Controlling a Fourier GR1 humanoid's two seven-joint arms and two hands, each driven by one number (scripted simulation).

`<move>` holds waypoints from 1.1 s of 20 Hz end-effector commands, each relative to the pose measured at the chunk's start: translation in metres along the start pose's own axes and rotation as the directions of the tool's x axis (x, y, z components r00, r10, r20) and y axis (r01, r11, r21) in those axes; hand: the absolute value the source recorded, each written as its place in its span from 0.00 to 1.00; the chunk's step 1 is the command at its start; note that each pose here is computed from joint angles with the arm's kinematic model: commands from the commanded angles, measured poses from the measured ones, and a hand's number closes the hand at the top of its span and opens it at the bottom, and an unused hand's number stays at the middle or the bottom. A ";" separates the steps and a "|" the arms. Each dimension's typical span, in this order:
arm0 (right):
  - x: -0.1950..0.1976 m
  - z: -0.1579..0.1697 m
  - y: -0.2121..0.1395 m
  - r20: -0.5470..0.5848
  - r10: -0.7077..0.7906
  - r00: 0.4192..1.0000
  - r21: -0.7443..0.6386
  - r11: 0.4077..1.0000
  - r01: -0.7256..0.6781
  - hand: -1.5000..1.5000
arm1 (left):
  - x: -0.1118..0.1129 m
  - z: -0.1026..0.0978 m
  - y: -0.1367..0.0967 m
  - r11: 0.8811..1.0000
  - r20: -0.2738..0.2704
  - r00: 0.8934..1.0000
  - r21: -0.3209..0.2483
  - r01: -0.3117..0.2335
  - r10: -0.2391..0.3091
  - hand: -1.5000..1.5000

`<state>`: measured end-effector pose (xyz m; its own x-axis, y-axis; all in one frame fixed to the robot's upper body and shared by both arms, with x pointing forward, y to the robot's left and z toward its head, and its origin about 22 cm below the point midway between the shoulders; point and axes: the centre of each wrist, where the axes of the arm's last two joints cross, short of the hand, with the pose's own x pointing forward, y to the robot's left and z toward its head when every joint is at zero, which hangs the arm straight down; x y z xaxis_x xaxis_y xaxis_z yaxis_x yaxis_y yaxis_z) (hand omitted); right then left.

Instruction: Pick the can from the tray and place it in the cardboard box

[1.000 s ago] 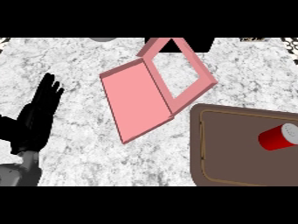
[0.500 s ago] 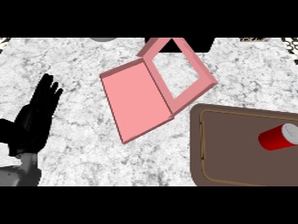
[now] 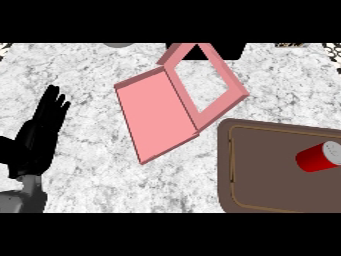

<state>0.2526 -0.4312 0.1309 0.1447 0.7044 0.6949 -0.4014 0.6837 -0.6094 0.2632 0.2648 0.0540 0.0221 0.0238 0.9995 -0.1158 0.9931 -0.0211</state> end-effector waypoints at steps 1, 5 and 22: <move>0.002 -0.009 0.008 -0.003 0.003 1.000 0.021 1.000 -0.002 0.00 | 0.018 0.000 0.009 1.000 0.015 1.000 -0.001 0.009 -0.009 0.50; 0.001 -0.020 0.020 -0.031 0.042 0.999 -0.015 0.999 -0.042 0.00 | 0.003 0.001 -0.003 1.000 -0.016 1.000 -0.009 -0.004 0.004 0.50; -0.006 -0.028 0.039 -0.045 0.052 0.998 0.042 0.998 -0.050 0.00 | 0.004 -0.003 -0.011 1.000 -0.009 1.000 0.012 0.007 -0.006 0.50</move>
<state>0.2639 -0.4028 0.0902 0.1606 0.7449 0.6476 -0.4301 0.6433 -0.6334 0.2654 0.2664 0.0589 0.0260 0.0211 0.9994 -0.1184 0.9928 -0.0178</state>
